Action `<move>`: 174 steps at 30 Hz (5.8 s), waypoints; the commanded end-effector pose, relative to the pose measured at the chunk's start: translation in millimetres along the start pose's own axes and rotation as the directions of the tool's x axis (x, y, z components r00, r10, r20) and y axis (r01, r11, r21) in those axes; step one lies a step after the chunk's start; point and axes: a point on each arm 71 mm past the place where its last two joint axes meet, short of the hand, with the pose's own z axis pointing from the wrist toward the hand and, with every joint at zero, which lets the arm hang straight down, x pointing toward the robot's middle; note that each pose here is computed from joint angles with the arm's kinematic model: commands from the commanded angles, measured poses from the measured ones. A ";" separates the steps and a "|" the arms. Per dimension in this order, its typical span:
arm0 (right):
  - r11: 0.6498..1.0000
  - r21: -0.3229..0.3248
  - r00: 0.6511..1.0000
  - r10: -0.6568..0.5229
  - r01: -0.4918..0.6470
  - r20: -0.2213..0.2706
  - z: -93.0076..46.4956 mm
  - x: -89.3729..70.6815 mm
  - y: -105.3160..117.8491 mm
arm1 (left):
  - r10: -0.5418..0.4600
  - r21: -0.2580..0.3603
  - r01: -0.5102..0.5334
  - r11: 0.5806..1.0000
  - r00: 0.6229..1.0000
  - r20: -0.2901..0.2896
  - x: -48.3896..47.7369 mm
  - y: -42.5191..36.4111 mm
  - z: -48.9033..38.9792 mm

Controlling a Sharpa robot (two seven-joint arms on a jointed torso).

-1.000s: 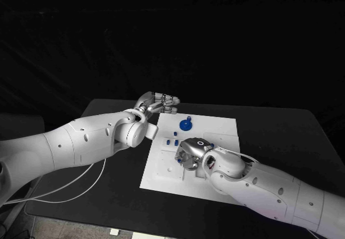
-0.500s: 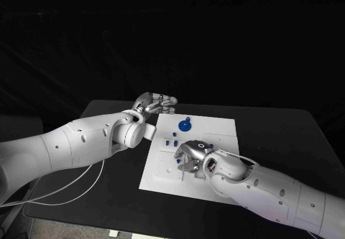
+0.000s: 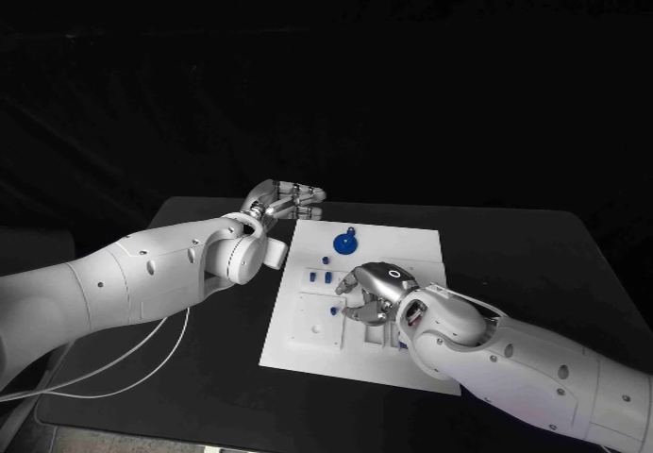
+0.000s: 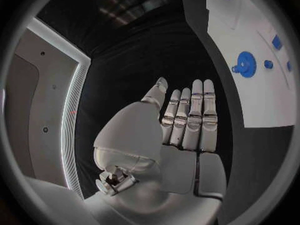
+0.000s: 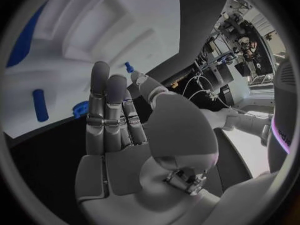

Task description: Assemble the parts on the task board

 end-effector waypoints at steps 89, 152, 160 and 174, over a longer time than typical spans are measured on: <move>0.976 0.216 0.999 -0.032 0.037 -0.027 -8.4 -36.7 -78.9 | -0.008 0.027 0.012 1.000 0.990 -0.138 12.7 -2.6 -0.1; 0.993 -0.119 0.999 -0.012 0.008 -0.037 17.8 0.6 48.3 | 0.001 0.023 0.002 1.000 0.995 -0.101 1.9 0.0 4.3; 0.994 -0.112 0.998 -0.021 0.014 -0.056 19.5 12.6 51.7 | -0.002 0.021 0.004 1.000 0.994 -0.108 4.0 0.0 4.9; 0.994 -0.104 0.996 -0.033 0.023 -0.086 19.0 26.5 52.3 | -0.004 0.016 0.006 1.000 0.994 -0.113 4.8 0.4 5.0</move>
